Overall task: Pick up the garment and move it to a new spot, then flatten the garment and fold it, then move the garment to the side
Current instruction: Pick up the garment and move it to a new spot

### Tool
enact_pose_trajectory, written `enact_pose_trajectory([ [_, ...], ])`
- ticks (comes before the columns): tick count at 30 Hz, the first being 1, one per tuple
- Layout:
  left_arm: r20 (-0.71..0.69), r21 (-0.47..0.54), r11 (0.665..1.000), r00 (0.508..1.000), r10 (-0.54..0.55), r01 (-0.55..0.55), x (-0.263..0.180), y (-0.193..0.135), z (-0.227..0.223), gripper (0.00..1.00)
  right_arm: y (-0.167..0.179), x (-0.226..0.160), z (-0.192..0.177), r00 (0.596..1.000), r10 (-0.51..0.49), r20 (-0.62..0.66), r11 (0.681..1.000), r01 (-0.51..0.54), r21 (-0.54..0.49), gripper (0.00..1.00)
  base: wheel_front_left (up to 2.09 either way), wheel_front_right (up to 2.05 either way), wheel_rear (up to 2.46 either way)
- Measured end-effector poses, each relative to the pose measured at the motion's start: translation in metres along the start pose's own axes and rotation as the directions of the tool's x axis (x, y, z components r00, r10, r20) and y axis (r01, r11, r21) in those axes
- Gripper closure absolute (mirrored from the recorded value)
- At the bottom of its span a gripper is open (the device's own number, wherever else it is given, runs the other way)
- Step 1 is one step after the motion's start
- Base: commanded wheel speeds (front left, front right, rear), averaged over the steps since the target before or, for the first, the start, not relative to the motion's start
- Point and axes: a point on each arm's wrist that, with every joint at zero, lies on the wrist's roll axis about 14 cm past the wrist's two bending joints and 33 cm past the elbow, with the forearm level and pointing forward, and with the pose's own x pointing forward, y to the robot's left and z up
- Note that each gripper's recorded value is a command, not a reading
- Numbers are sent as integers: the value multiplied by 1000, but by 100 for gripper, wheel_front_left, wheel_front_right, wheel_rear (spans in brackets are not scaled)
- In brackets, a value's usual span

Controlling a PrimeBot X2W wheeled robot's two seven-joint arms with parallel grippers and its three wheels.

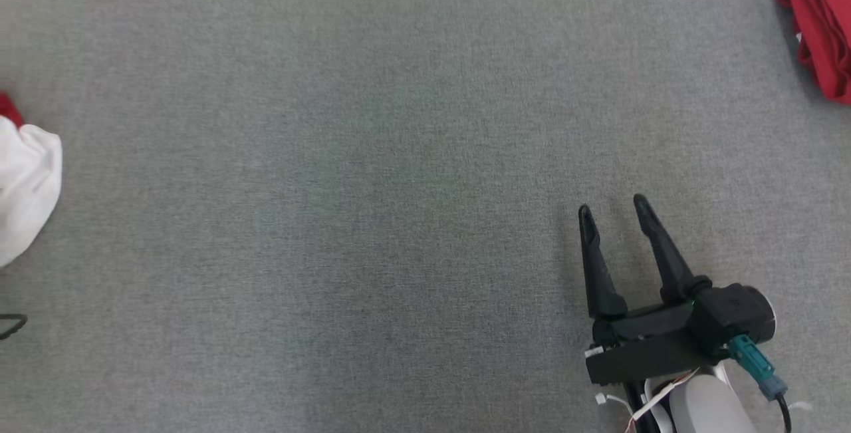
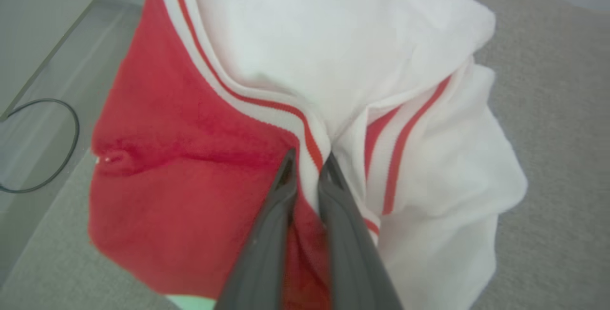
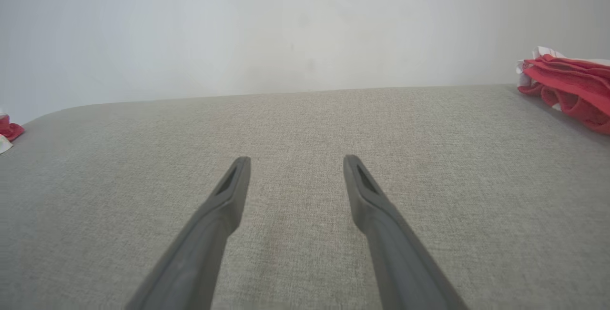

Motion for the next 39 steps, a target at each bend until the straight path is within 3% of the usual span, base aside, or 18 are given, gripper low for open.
enact_pose_trajectory([
  [6, 143, 5, 999, 989, -34, 34, -21, -6, 40, 100, 8, -5, 9, 1000, 18, 18, 1000, -18, 2, 0, 0, 0, 0],
  [12, 336, 30, 996, 937, -93, 88, -54, -21, 94, 100, 16, -15, 18, 999, 31, 34, 999, -31, 10, 0, 0, 0, 0],
  [19, 545, 106, 978, 813, -207, 178, -108, -58, 161, 100, 25, -27, 30, 997, 49, 60, 999, -50, 17, 0, 0, 0, 0],
  [24, 642, 195, 946, 696, -322, 258, -153, -100, 199, 100, 28, -36, 41, 995, 51, 87, 998, -53, 20, 0, 0, 0, 0],
  [33, 650, 352, 813, 503, -569, 464, -209, -210, 219, 100, 8, -55, 50, 994, -17, 108, 999, 13, 32, 0, 0, 0, 0],
  [39, 613, 450, 680, 354, -706, 579, -249, -289, 213, 100, -15, -73, 50, 990, -96, 105, 995, 93, 37, 0, 0, 0, 0],
])
